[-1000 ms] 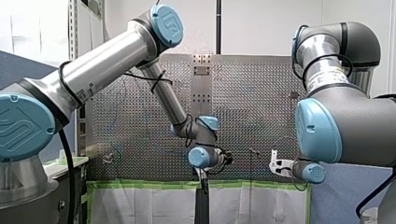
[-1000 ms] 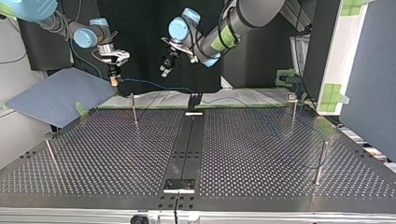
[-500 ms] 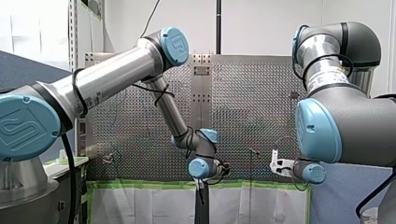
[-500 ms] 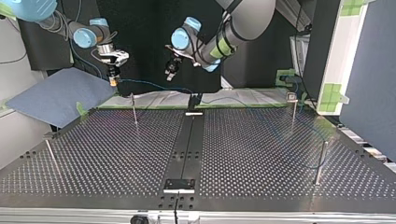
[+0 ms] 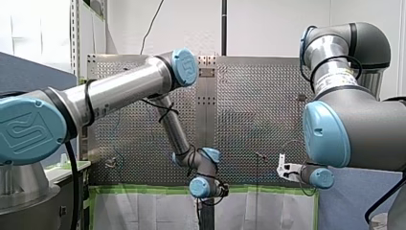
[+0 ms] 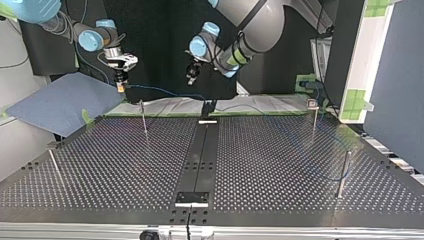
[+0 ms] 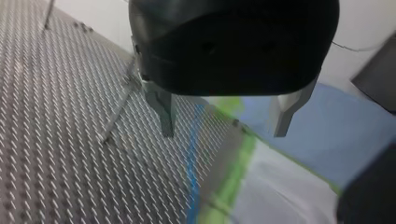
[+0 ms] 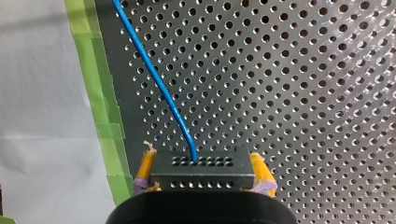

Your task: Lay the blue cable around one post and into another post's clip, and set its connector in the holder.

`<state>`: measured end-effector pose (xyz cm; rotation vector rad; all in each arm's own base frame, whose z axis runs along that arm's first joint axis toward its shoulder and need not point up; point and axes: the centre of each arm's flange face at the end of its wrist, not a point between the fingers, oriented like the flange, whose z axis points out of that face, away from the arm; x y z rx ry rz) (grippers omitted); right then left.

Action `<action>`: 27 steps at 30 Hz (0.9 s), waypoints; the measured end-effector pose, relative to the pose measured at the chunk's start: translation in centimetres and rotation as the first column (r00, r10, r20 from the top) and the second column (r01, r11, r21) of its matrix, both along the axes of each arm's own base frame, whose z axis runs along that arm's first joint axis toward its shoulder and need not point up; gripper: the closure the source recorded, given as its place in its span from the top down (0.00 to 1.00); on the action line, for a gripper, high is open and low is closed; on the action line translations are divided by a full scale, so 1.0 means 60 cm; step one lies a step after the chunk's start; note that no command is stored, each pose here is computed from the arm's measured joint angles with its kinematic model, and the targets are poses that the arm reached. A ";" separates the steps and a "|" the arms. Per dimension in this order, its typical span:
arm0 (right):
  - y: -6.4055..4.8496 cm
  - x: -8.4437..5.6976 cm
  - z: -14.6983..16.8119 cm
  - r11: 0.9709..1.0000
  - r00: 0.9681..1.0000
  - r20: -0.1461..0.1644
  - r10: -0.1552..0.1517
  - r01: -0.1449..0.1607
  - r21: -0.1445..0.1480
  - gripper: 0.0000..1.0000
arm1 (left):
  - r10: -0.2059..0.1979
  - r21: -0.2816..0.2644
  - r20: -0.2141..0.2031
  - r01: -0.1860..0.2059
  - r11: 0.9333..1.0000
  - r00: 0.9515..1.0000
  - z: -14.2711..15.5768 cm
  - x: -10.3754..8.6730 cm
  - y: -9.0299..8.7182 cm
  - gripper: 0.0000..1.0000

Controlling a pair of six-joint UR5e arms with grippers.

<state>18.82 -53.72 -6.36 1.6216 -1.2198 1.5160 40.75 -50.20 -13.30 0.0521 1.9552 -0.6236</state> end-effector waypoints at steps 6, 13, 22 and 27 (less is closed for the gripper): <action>0.001 0.000 0.000 1.000 1.000 -0.001 0.000 0.000 0.001 0.00 | 0.019 0.046 -0.030 -0.017 0.999 0.999 -0.053 0.000 0.029 0.98; 0.001 0.002 0.000 1.000 1.000 -0.001 0.002 -0.002 0.001 0.00 | 0.019 0.104 -0.037 -0.015 0.994 0.999 -0.109 -0.003 0.044 0.98; 0.001 0.001 0.000 1.000 1.000 -0.001 0.002 -0.002 0.000 0.00 | 0.042 0.201 -0.061 -0.029 0.979 0.997 -0.172 -0.025 0.069 0.98; 0.000 0.001 0.000 1.000 1.000 0.000 0.001 -0.001 -0.001 0.00 | 0.049 0.238 -0.028 -0.041 0.970 0.998 -0.145 -0.020 0.061 0.98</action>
